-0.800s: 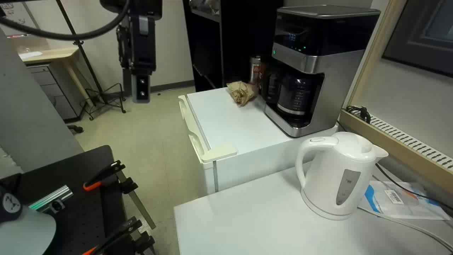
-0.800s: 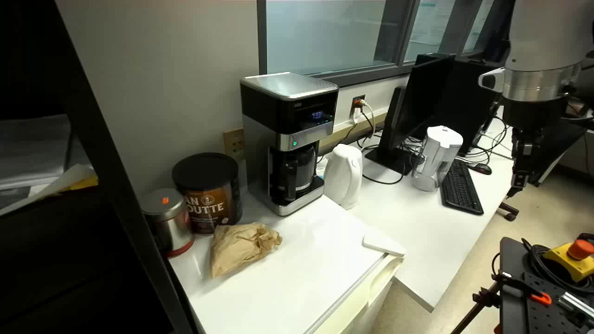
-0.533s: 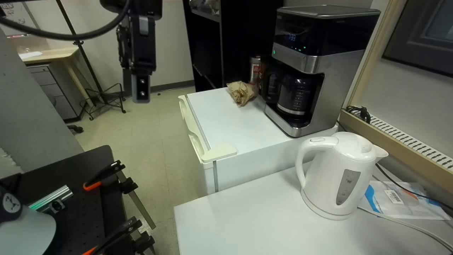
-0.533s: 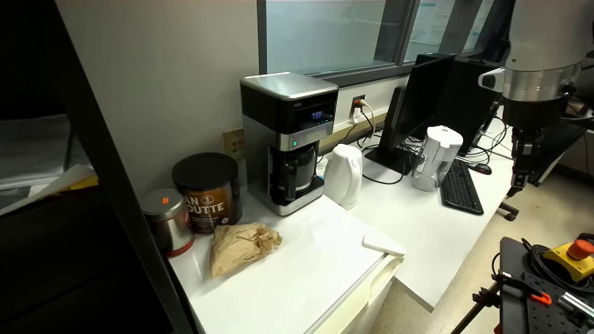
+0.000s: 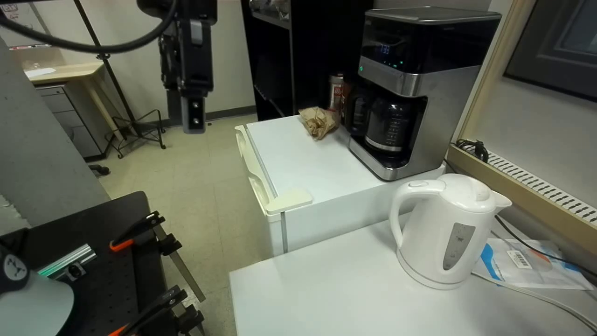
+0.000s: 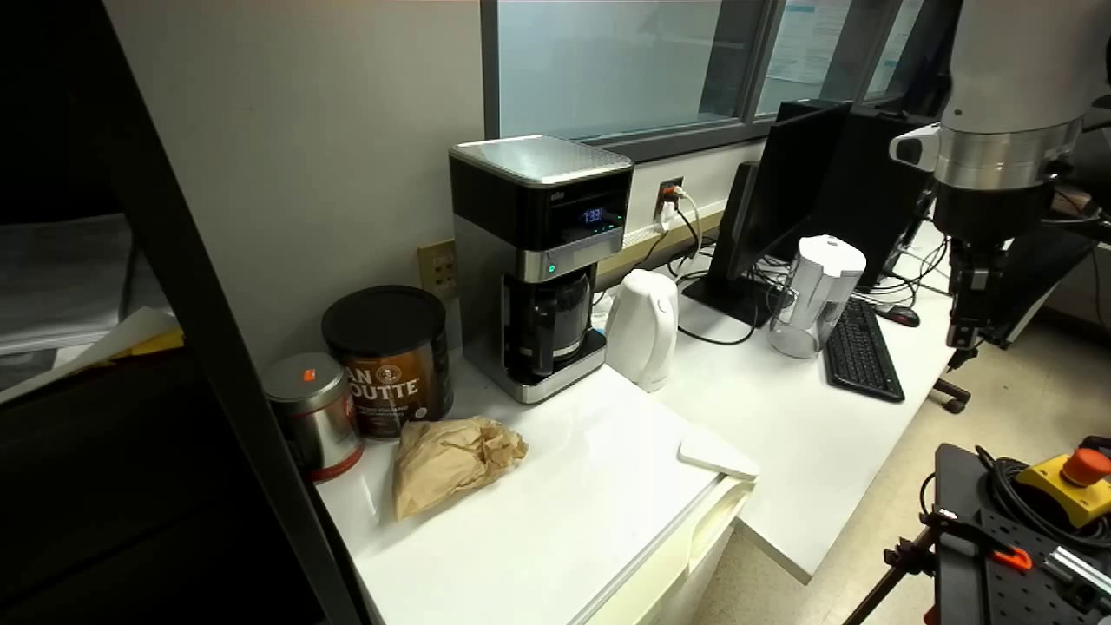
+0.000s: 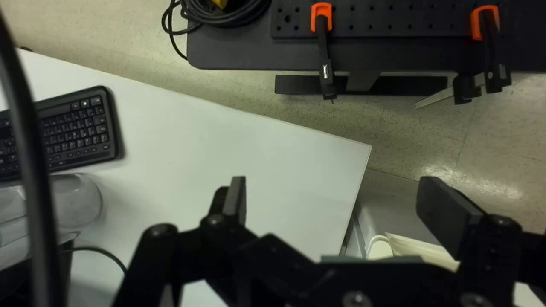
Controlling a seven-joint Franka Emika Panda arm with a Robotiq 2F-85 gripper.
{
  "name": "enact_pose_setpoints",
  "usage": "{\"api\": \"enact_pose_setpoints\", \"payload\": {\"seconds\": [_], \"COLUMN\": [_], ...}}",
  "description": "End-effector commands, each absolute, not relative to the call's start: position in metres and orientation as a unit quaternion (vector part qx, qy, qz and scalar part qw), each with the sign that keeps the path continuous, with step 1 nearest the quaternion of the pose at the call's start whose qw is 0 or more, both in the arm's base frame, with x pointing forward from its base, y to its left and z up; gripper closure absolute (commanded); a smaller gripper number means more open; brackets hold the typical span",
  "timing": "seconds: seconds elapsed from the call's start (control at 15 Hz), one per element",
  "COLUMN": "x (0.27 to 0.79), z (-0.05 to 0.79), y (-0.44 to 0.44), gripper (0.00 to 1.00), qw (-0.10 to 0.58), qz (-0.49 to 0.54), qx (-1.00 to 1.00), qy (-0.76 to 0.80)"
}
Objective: Press a button on the right side of the coffee maker
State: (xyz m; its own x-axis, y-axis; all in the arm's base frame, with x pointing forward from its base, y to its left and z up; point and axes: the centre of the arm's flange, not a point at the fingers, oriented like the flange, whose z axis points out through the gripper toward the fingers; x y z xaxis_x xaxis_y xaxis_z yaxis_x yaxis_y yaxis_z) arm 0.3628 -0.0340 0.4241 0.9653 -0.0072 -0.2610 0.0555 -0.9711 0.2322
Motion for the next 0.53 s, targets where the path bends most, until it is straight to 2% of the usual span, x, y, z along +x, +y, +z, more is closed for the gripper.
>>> {"api": "enact_pose_setpoints", "payload": {"seconds": [0.0, 0.4, 0.47], "x": [0.385, 0.425, 0.432], "z": [0.419, 0.419, 0.421], "y": [-0.03, -0.018, -0.016], "gripper": [0.0, 0.0, 0.25], "qw": [0.151, 0.201, 0.199], "qz": [-0.097, 0.011, 0.031], "qx": [0.982, 0.964, 0.96], "qy": [0.058, 0.176, 0.195]}}
